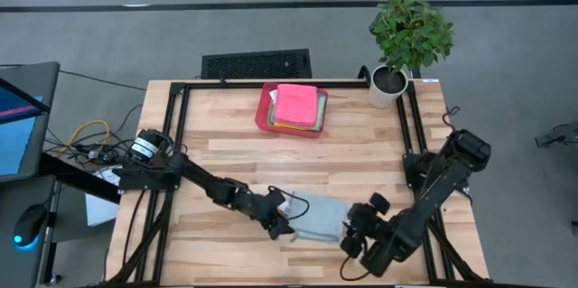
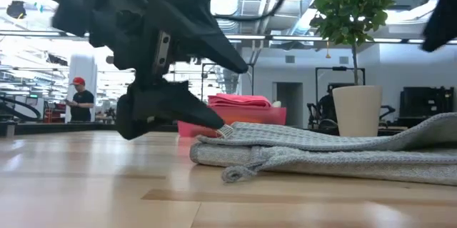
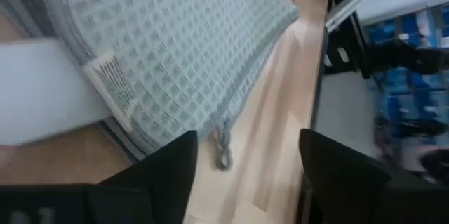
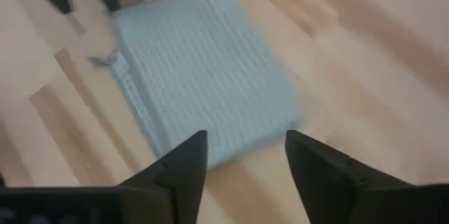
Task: Fold microfiber towels
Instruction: Stack the gray microfiber cloth on top of the pink microfiber cloth in the red bin
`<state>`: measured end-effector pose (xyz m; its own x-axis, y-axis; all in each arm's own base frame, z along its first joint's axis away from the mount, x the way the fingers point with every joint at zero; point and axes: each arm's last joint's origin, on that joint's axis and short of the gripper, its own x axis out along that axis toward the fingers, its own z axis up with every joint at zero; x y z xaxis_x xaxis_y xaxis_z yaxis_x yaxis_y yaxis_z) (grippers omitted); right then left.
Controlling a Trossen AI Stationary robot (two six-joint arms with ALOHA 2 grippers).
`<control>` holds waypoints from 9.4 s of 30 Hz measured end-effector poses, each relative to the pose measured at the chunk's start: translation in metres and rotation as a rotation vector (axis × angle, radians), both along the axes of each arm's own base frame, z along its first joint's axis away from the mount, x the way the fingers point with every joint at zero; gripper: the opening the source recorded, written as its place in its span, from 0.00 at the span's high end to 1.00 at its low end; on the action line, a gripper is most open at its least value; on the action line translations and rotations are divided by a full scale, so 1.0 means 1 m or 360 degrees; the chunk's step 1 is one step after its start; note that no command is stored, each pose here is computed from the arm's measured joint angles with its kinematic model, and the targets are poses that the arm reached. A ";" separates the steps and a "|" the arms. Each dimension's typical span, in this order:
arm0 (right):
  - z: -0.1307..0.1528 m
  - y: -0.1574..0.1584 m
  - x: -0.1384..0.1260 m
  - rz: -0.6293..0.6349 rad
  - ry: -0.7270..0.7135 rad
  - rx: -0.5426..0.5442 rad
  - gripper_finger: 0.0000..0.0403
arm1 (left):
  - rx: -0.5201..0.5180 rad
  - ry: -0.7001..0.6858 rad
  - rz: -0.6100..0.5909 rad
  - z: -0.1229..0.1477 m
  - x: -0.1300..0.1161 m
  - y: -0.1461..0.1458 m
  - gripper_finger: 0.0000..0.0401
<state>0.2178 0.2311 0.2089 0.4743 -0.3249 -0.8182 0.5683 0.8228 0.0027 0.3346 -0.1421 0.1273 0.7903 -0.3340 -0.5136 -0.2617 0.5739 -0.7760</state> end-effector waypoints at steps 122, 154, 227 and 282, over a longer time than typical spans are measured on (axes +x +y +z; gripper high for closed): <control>0.087 -0.357 0.127 -0.0034 -0.1010 -0.0184 0.94 | 0.0471 -0.0354 0.1131 0.137 -0.106 0.336 1.00; 0.010 -0.375 0.092 -0.0308 -0.0247 0.0079 0.94 | 0.0274 -0.0309 0.0977 0.092 -0.082 0.355 0.98; 0.007 -0.323 0.102 0.0451 0.0047 -0.0744 0.97 | 0.0278 -0.0413 0.0780 0.105 -0.085 0.362 0.41; -0.075 -0.372 0.125 0.0192 -0.0163 -0.0409 0.68 | 0.0461 -0.0063 0.0698 0.012 -0.017 0.360 0.68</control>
